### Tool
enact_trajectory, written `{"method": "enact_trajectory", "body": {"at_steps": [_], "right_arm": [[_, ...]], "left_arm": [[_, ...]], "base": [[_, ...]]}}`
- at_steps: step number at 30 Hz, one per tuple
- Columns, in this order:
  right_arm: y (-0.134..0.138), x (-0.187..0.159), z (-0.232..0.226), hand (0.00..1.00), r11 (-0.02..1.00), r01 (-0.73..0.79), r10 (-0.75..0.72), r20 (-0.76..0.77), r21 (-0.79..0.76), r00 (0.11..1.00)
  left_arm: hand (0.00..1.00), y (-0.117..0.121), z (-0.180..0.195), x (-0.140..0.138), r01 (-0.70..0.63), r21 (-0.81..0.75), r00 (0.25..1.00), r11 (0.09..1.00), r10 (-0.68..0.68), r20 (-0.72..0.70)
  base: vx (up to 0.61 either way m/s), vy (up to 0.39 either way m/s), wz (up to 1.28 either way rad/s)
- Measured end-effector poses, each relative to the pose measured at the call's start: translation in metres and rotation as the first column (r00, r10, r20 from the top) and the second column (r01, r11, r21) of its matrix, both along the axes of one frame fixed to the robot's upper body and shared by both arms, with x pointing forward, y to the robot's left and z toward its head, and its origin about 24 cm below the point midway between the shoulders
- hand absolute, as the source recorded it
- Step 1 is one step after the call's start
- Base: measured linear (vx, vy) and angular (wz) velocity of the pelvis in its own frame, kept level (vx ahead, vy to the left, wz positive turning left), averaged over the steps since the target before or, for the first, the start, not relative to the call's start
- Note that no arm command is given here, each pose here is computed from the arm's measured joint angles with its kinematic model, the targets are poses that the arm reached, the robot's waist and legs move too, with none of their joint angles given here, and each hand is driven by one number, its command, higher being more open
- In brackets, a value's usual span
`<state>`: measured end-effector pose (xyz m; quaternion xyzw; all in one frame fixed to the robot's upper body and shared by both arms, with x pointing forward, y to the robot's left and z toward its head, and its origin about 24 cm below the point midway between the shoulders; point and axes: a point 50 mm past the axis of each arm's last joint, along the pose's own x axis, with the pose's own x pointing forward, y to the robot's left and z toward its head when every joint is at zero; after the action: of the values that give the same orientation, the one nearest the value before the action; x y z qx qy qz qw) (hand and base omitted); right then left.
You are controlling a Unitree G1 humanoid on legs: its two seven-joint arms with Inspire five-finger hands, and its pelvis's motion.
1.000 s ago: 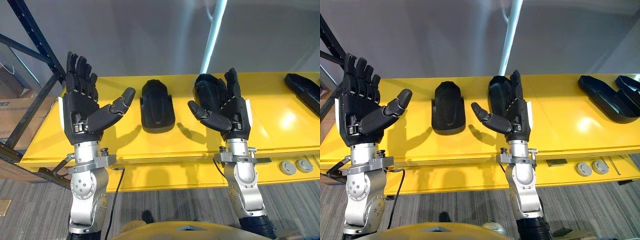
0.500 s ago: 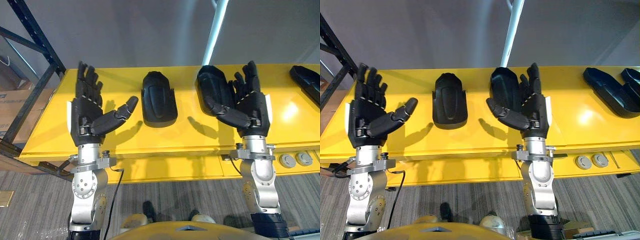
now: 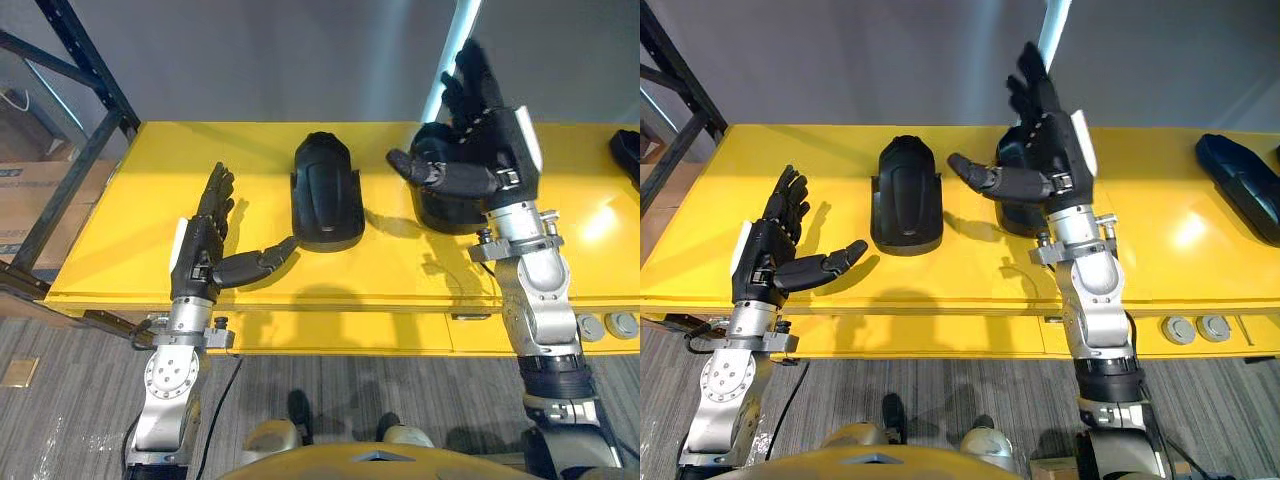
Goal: Walk over and take three plastic housings, then place them on the shelf
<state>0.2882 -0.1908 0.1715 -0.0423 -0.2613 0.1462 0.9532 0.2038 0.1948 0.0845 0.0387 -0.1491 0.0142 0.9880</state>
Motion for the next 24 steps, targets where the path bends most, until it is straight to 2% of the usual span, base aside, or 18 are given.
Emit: {"method": "enact_trajectory", "body": {"at_steps": [3, 7, 11, 19, 24], "right_arm": [[0.007, 0.016, -0.025, 1.0, 0.999, -0.035, 0.029, -0.166, -0.03, 0.986], [0.004, 0.025, -0.043, 1.0, 0.999, -0.018, 0.007, -0.282, -0.036, 0.959], [0.005, 0.032, -0.039, 1.0, 0.999, -0.009, -0.003, -0.293, -0.038, 0.956], [0.011, 0.044, -0.031, 1.0, 0.996, 0.006, -0.03, -0.288, -0.084, 0.957], [0.016, 0.048, -0.027, 1.0, 0.996, -0.01, -0.016, -0.285, -0.092, 0.958]], "left_arm": [[1.0, 0.002, 0.002, 0.001, -0.002, 0.019, 1.0, 1.0, 0.001, 0.007], [1.0, 0.001, 0.008, 0.006, 0.007, 0.024, 0.999, 1.0, -0.007, 0.032], [1.0, -0.002, 0.007, 0.006, 0.028, 0.029, 0.999, 0.999, -0.029, 0.028], [1.0, -0.021, 0.004, 0.007, 0.169, 0.091, 0.986, 0.981, -0.17, 0.0], [1.0, -0.029, 0.003, 0.008, 0.188, 0.122, 0.982, 0.974, -0.189, -0.002]], "base": [[-0.01, 0.01, 0.09], [-0.04, 0.011, 0.11], [0.01, -0.001, 0.08], [0.02, -0.008, 0.09], [-0.02, -0.005, -0.01]]}}
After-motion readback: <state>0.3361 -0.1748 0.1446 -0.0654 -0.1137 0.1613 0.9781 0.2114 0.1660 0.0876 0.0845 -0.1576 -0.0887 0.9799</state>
